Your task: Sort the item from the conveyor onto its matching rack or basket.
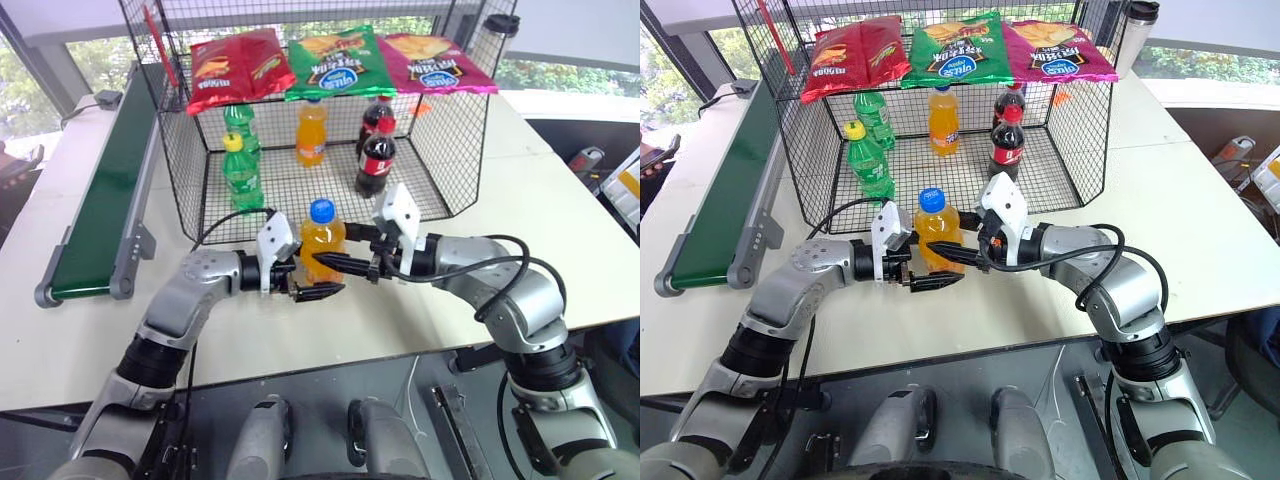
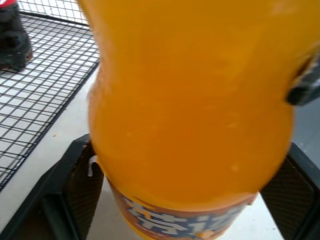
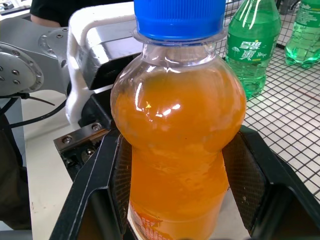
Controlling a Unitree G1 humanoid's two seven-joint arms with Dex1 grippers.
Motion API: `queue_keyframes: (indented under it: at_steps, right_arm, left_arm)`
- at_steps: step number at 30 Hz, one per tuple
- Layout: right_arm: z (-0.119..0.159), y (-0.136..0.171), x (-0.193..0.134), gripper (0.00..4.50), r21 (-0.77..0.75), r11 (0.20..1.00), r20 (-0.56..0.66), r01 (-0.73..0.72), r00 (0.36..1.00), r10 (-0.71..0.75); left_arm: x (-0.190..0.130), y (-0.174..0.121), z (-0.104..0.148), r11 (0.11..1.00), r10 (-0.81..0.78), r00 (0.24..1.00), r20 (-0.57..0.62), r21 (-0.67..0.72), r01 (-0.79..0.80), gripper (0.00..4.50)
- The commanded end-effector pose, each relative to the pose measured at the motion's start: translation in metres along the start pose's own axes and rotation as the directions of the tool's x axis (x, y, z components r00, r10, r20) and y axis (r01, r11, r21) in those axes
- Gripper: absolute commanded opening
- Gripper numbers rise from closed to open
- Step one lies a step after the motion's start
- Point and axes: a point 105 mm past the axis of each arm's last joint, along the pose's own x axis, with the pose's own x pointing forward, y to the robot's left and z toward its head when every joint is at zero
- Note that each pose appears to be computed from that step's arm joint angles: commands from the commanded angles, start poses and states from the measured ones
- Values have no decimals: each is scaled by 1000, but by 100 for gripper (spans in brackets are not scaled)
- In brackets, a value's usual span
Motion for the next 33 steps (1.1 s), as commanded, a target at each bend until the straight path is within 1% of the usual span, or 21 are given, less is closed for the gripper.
queue_keyframes:
  at_steps: [1, 7, 10, 12, 16, 18, 23, 27, 29, 33]
  right_arm:
    - [17, 2, 0, 209, -52, 999, 50, 0, 999, 2]
    - [18, -4, 0, 209, -59, 998, 51, 24, 998, -21]
    - [19, -10, 1, 209, -66, 996, 54, 55, 997, -51]
    - [20, -19, 3, 209, -75, 992, 60, 101, 994, -96]
    - [21, -52, 10, 209, -90, 958, 60, 272, 962, -267]
    - [25, -61, 16, 209, -93, 943, 72, 319, 947, -313]
    - [40, -74, 34, 209, -90, 917, 134, 389, 917, -376]
    - [49, -89, 47, 209, -78, 887, 178, 454, 882, -436]
    - [51, -93, 51, 209, -73, 879, 188, 471, 872, -451]
    - [52, -99, 61, 209, -64, 873, 208, 484, 862, -462]
  left_arm:
    - [-8, -3, 4, 999, -21, 1000, -10, 30, 21, 446]
    - [-33, 8, 0, 997, 69, 997, -30, 19, -69, 446]
    - [-46, 15, -2, 991, 130, 991, -30, 21, -129, 446]
    - [-54, 22, 2, 981, 191, 982, -7, 28, -190, 446]
    - [-66, 35, 16, 939, 344, 936, 74, 1, -345, 446]
    - [-67, 35, 19, 925, 379, 921, 93, -19, -379, 446]
    - [-66, 36, 24, 880, 474, 871, 134, -45, -472, 446]
    - [-71, 38, 21, 800, 598, 791, 128, -36, -599, 446]
    - [-72, 34, 16, 785, 617, 779, 112, -14, -620, 446]
    - [-81, 26, 13, 765, 642, 759, 112, -30, -643, 446]
